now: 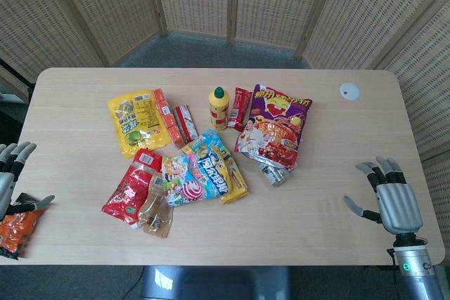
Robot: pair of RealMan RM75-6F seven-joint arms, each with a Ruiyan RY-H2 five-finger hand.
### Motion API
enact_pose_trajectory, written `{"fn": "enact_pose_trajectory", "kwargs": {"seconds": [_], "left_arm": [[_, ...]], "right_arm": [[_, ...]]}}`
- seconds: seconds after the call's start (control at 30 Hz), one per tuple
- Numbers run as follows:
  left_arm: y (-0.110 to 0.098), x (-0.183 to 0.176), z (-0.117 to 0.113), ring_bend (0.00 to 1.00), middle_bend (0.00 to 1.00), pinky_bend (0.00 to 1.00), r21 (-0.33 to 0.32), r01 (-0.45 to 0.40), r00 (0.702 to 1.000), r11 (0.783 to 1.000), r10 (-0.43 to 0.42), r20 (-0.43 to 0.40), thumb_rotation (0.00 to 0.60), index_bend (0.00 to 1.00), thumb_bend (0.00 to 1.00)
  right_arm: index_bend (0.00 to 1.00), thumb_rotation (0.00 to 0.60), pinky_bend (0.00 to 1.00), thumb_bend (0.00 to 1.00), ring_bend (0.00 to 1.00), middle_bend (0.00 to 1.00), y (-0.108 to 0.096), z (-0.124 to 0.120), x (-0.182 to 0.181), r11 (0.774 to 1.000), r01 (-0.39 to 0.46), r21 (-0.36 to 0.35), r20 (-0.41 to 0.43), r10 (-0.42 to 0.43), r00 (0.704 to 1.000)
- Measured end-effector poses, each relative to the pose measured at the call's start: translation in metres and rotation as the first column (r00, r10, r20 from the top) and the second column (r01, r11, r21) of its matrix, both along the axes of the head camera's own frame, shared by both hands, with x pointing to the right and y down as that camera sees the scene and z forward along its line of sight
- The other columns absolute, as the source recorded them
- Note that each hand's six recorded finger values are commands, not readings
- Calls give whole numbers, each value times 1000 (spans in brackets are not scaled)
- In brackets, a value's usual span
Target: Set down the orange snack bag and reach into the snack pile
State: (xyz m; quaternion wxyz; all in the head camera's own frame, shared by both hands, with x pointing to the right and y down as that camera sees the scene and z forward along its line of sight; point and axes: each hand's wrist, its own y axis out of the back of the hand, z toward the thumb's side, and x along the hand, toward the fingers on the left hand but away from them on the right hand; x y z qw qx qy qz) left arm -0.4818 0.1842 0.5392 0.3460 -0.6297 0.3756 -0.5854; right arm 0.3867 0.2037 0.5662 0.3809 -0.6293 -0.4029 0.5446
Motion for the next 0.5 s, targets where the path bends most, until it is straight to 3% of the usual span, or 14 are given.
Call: {"fn": "enact_pose_trajectory", "kwargs": {"seconds": [0.5], "left_arm": [[-7, 20, 8, 0, 0, 0, -20, -61, 998, 998, 61, -21, 392, 0, 137]], "right_arm": [[203, 41, 0, 255, 95, 248, 5, -3, 1, 1000, -16, 10, 17, 16, 1000]]}}
